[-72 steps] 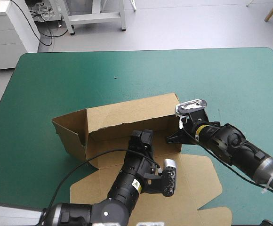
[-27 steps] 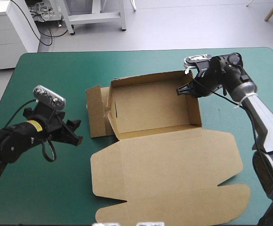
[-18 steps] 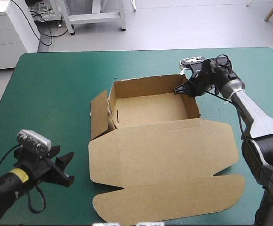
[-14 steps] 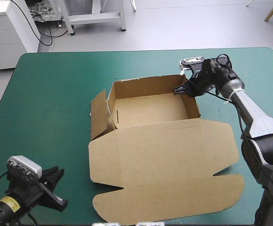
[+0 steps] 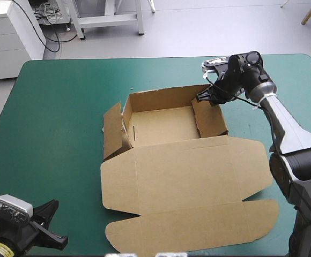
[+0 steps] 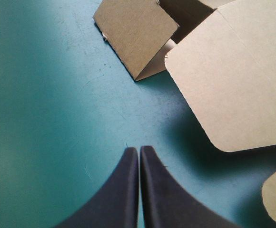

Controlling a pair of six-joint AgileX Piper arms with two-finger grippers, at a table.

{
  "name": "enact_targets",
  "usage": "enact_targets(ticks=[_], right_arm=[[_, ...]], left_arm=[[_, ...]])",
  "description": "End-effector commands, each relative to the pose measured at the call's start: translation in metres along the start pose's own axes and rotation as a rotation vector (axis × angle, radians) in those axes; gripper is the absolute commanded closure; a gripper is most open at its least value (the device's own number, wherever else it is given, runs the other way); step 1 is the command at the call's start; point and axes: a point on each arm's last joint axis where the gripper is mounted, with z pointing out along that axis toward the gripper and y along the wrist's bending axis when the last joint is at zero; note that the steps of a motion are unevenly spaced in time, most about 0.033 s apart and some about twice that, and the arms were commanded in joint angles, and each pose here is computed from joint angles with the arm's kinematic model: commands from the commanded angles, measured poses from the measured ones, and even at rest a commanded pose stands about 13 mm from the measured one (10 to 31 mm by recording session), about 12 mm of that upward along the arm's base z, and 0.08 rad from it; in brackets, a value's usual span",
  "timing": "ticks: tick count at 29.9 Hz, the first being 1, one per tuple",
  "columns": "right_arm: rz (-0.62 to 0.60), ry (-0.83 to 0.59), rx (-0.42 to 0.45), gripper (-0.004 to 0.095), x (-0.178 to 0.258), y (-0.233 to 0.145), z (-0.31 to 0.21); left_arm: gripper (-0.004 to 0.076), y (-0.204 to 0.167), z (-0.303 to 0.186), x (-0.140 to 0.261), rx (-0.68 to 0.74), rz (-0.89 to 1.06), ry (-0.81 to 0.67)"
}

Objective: Fold the box

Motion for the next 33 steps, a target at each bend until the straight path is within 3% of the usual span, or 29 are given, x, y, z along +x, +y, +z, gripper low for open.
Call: enact_targets(ticks=[1, 8, 14, 33], right_arm=[[-0.015, -0.173, 0.025, 0.0456, -0.003, 0.001, -0.069], [-0.026, -0.314, 0.037, 0.0430, 0.010, 0.006, -0.136], [-0.021, -0.349, 0.032, 0.0430, 0.017, 0.008, -0.154], [0.002, 0.059, -0.033, 0.0443, 0.021, 0.003, 0.005]], left_arm=[[0.0731, 0.000, -0.003, -0.012, -0.003, -0.019, -0.073], [0.0731, 0.000, -0.003, -0.012, -0.003, -0.019, -0.073], [0.0731, 0.000, -0.003, -0.012, -0.003, -0.019, -0.073], [0.0731, 0.000, -0.003, -0.012, 0.000, -0.022, -0.074]])
